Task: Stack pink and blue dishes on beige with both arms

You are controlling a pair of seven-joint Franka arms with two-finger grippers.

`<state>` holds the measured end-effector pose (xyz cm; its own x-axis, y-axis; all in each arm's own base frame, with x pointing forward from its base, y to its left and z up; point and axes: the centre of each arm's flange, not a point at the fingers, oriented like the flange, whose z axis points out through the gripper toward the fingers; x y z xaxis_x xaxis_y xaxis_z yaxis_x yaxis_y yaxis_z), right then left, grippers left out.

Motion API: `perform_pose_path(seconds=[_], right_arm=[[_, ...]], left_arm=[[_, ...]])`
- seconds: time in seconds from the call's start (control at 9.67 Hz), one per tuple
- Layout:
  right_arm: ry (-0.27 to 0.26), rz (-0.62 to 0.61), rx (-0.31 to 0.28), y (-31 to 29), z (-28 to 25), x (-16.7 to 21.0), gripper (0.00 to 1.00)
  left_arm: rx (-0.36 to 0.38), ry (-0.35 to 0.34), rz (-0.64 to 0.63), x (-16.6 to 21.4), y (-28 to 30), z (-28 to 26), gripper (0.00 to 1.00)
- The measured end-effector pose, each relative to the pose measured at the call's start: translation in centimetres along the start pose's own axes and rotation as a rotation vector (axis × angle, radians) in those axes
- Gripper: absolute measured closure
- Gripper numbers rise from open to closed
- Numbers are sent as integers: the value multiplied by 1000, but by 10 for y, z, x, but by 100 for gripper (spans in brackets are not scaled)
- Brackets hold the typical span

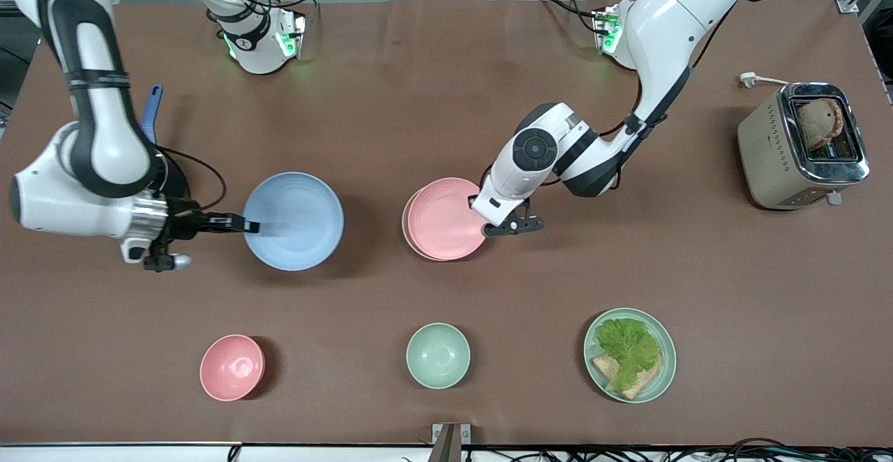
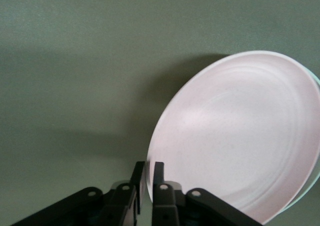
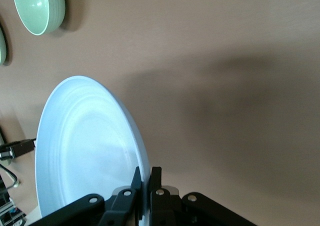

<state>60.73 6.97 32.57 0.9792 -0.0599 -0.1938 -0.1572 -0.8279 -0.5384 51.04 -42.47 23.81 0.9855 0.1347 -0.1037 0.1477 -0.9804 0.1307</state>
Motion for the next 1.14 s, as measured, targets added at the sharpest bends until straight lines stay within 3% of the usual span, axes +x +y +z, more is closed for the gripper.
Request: perform_pose_path(seconds=[0.31,0.52,0.62,0.83,1.14], right_arm=[[29,51,-32,-59,43,-10,93],[63,53,-43,-92,81,-24,93],[87,51,-49,-108,103,-34,93],[150,46,-63,-142,144,-60,93],[137,22,-88,-173,198,-91,93]], left_arm=[[2,42,-21,21,-4,-35,38],[64,125,-101,65,-41,-153,9],[88,169,-133,80,-67,-218,0],[136,251,-140,92,-107,-306,0],[203,297,-6,109,-172,-379,0]])
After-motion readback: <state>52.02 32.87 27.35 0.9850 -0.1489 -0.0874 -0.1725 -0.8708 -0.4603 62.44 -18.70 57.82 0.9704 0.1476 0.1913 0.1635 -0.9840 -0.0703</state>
